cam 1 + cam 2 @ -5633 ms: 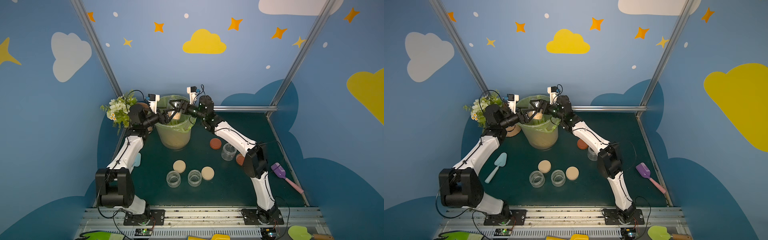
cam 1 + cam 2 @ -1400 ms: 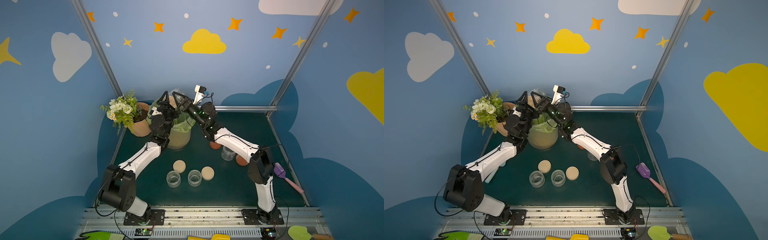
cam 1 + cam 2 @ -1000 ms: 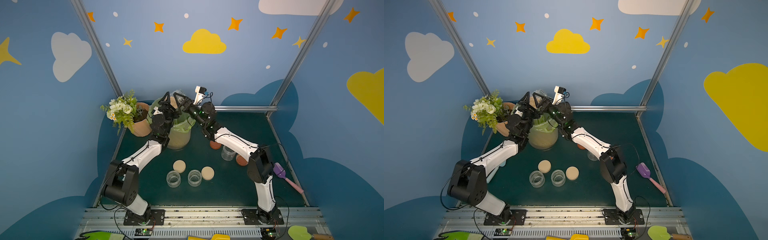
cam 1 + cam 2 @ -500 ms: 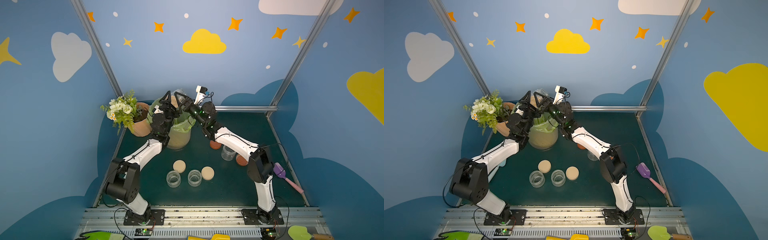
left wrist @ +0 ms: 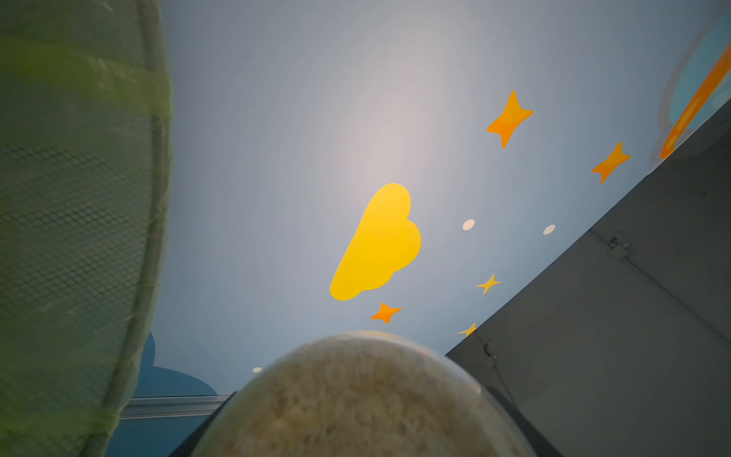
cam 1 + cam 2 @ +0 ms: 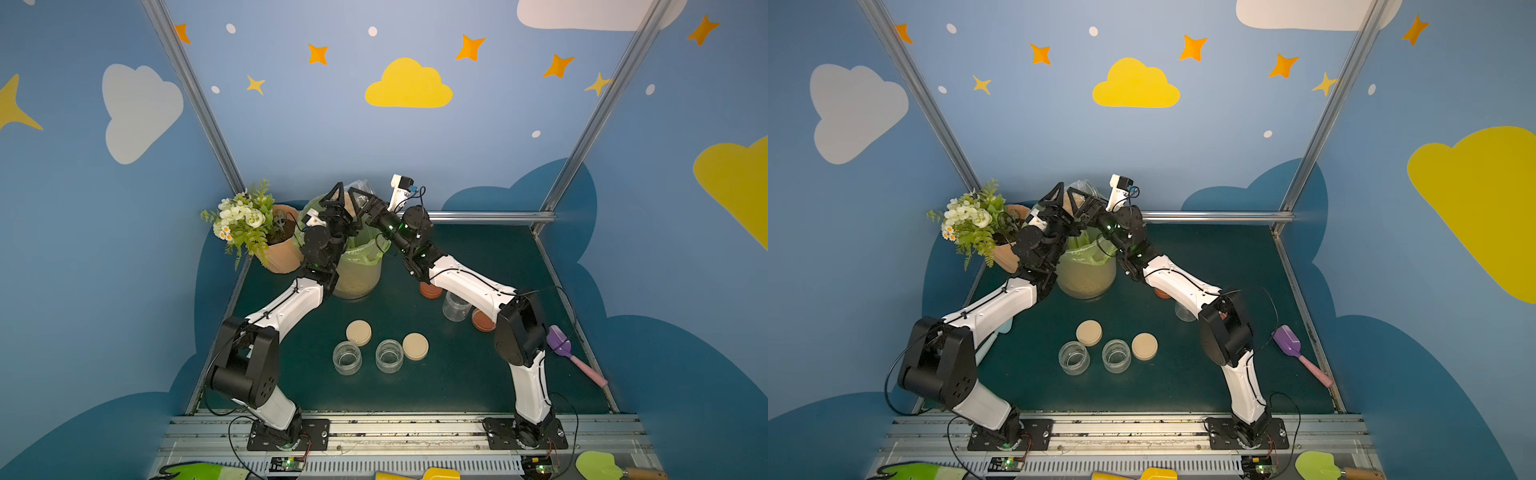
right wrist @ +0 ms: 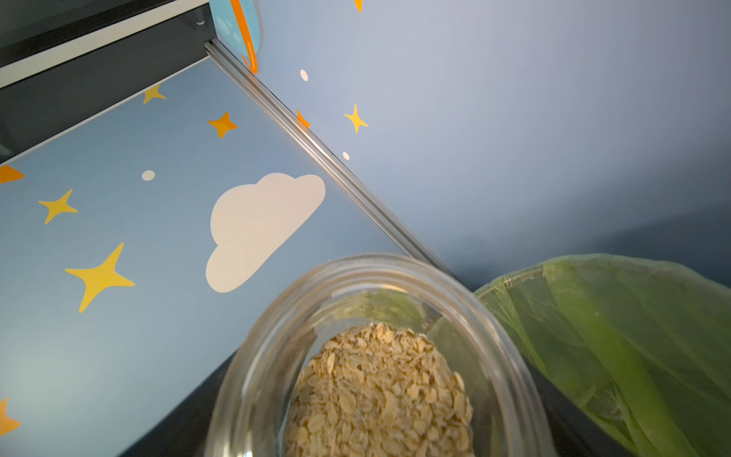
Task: Empty expired oatmeal from jars
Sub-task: Pour the expired oatmeal into the trash bin.
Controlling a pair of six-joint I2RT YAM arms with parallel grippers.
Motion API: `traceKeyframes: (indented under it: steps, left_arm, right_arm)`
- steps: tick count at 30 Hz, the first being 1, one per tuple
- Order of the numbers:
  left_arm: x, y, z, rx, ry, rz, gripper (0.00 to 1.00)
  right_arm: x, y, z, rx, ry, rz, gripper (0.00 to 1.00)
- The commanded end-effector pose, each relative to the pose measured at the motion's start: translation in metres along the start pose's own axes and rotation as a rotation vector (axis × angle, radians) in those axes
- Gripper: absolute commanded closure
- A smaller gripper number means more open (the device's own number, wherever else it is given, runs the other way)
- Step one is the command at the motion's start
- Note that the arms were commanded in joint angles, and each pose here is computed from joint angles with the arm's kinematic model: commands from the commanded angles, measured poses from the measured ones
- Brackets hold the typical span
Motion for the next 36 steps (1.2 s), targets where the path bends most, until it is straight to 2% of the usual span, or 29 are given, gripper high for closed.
traceKeyframes:
  steps: [1, 16, 26, 32, 36]
  left_arm:
    - [0.001, -0.003, -0.035, -0.077, 0.081, -0.014, 0.97]
    - [0.032, -0.004, -0.040, -0.091, 0.158, -0.089, 0.97]
    - [0.041, -0.004, -0.048, -0.096, 0.183, -0.083, 0.97]
    - [0.030, -0.001, -0.051, -0.009, 0.329, -0.006, 0.97]
    - [0.025, -0.005, -0.043, 0.108, 0.510, 0.053, 0.97]
  right_arm:
    - [-0.008, -0.008, 0.024, 0.051, 0.019, 0.039, 0.09]
    - [0.013, -0.024, 0.015, 0.020, 0.038, 0.040, 0.08]
    - [0.032, -0.043, 0.004, -0.020, 0.065, 0.022, 0.08]
    - [0.050, -0.064, -0.002, -0.110, 0.028, 0.045, 0.08]
    - [0.066, -0.093, -0.016, -0.210, -0.017, 0.071, 0.08]
Point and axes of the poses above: each gripper's point midway between its finger pads, its own y axis out along the fingers, its own z axis along the line the jaws close on, x = y × z, the point moved 1 cm from there along -y, back along the fingers, and after that the axes turned 11 degrees about y, right-handed, at the moved point
